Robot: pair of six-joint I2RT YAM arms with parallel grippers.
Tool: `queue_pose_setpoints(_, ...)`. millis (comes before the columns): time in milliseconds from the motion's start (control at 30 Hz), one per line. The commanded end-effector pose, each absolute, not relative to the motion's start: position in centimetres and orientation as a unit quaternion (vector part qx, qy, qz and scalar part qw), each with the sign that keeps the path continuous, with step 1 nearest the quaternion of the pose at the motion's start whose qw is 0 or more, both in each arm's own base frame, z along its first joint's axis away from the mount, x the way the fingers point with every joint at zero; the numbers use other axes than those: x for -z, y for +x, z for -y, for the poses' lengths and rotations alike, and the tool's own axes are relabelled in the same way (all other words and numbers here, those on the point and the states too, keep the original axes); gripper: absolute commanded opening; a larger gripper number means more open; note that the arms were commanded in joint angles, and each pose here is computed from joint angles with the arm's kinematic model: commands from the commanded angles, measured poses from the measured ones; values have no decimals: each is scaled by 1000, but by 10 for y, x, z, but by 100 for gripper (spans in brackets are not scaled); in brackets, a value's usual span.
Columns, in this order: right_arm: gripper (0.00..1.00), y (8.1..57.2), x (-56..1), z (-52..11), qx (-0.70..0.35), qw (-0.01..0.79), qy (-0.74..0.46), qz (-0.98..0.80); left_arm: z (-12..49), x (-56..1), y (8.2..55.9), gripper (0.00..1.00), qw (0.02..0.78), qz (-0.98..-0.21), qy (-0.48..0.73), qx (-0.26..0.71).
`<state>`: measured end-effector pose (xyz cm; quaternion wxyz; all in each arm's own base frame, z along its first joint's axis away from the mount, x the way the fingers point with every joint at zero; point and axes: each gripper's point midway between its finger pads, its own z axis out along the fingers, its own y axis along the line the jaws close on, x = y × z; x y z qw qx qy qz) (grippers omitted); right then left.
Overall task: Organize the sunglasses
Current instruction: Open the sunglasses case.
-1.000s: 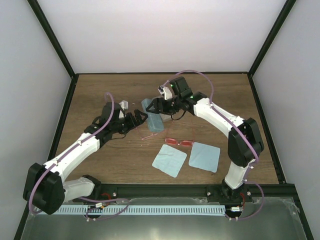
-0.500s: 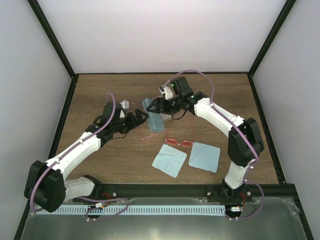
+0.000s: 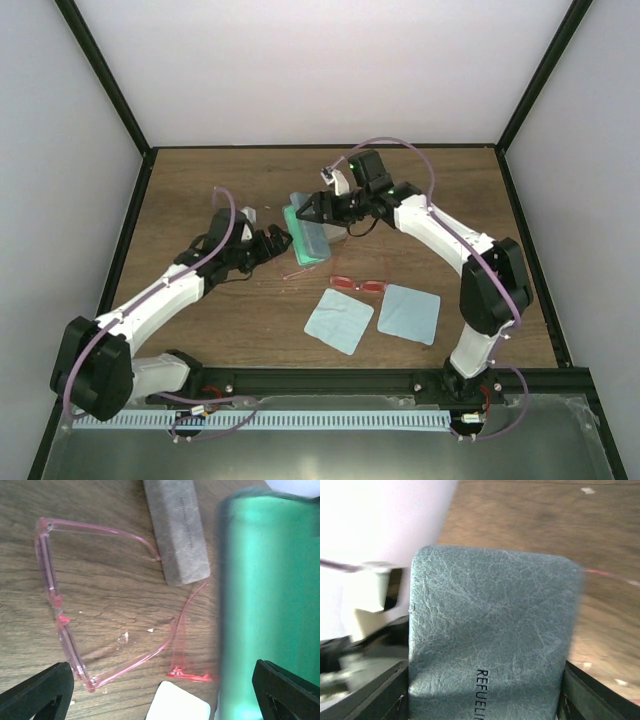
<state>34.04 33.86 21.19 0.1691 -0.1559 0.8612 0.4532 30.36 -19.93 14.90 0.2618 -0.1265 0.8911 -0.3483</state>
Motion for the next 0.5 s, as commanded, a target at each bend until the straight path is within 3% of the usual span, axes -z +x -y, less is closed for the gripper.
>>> queue_pose_setpoints(0, 62, 307, -282, -356, -537, 186, -230, -790, 188, -127, 300, 100, 248, -908, -137, 308)
queue_pose_setpoints(267, 62, 312, -246, -355, -517, 167, -218, -811, 178, -181, 303, 100, 305, -894, -124, 303)
queue_pose_setpoints(467, 63, 315, -223, -362, -517, 143, -216, -816, 122, -166, 274, 100, 308, -911, -187, 202)
